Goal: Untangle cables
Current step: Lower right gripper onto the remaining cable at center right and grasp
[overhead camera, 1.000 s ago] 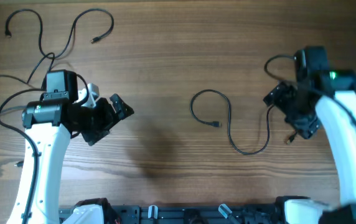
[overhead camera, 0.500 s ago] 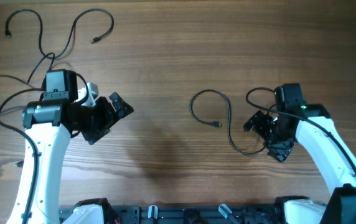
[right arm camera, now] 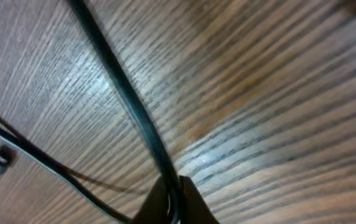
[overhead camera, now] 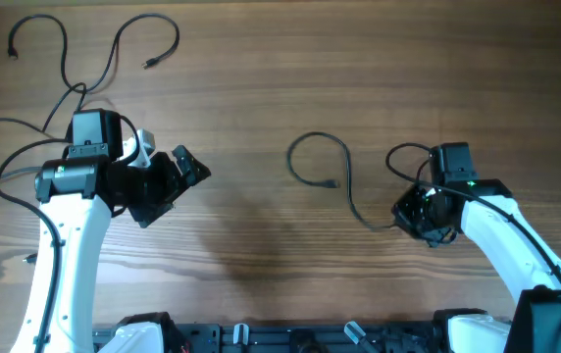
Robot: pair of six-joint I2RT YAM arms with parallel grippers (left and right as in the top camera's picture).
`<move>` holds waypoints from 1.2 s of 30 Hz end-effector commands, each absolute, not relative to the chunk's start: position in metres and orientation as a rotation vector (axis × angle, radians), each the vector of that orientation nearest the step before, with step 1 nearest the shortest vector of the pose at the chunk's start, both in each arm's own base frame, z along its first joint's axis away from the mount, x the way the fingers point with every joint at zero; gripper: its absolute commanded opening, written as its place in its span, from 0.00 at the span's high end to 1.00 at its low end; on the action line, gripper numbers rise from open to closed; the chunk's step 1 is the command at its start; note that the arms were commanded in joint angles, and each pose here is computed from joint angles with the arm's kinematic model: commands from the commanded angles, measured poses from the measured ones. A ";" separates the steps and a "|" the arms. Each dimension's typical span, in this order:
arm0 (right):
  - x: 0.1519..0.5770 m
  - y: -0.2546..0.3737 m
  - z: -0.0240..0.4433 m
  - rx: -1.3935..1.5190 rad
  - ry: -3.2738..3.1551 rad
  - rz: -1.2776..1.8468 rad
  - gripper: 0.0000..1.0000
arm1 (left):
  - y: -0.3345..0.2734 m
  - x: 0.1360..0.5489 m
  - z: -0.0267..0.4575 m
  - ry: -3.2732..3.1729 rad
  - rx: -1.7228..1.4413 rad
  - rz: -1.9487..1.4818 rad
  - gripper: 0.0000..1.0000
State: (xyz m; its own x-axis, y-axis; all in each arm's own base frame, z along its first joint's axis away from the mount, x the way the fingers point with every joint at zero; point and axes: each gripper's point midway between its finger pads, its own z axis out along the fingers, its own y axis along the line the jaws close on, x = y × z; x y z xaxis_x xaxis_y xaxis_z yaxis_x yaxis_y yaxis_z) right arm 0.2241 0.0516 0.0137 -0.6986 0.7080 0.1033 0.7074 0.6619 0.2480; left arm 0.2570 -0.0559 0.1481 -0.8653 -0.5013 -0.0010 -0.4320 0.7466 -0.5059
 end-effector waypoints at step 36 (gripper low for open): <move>0.284 0.199 0.228 0.144 2.443 0.961 0.96 | -0.107 0.286 0.177 2.636 -1.006 -1.145 0.00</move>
